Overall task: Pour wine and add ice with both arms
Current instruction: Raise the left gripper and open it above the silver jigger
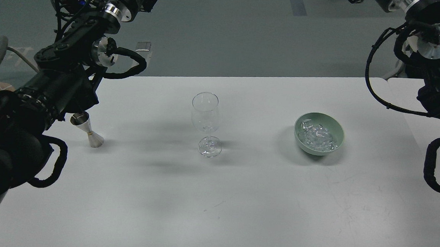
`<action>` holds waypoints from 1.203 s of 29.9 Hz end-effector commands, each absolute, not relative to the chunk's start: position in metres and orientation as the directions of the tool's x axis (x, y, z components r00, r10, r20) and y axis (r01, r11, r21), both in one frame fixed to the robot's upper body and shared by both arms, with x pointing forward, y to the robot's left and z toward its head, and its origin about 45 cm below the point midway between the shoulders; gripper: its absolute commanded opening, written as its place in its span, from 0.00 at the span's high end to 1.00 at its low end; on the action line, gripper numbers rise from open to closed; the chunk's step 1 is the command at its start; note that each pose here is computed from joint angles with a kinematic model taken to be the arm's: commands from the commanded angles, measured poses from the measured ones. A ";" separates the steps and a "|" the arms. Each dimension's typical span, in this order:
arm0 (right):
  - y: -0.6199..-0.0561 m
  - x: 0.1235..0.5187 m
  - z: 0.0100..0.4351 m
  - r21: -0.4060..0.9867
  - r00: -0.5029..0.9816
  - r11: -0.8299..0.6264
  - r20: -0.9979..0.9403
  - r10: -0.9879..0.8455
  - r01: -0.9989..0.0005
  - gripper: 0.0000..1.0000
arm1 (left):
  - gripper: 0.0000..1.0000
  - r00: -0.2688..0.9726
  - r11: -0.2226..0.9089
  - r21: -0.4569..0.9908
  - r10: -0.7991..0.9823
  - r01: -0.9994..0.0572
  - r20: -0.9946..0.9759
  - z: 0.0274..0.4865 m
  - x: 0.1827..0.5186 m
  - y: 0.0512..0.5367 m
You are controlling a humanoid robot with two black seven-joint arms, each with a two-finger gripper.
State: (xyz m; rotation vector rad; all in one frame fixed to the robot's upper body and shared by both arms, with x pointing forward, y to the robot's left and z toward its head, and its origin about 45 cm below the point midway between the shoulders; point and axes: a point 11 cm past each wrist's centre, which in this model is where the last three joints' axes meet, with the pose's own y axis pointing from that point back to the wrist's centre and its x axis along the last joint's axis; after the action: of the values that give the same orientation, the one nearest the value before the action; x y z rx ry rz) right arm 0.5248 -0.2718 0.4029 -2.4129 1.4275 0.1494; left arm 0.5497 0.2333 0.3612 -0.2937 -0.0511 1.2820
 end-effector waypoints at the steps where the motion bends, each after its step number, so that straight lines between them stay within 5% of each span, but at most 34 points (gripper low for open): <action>1: -0.271 0.525 0.403 -0.229 0.493 -0.443 -0.257 -0.831 -0.867 0.00 | 0.02 0.297 0.261 -0.246 0.947 -0.934 -0.125 0.363 0.550 0.230; 25: -0.281 0.525 0.385 -0.204 0.461 -0.415 -0.298 -0.836 -0.886 0.00 | 0.02 0.352 0.298 -0.235 0.906 -0.925 -0.236 0.350 0.545 0.220; 36: -0.320 0.516 0.362 -0.168 0.388 -0.352 -0.319 -0.864 -0.921 0.00 | 0.02 0.340 0.271 -0.234 0.875 -0.934 -0.345 0.353 0.543 0.260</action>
State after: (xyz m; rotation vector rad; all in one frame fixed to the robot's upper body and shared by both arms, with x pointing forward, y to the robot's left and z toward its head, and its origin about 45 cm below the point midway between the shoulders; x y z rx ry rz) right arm 0.5178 -0.3149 0.3638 -2.3385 1.5469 0.2485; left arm 0.5440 0.2581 0.3533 -0.4088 0.1070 1.2407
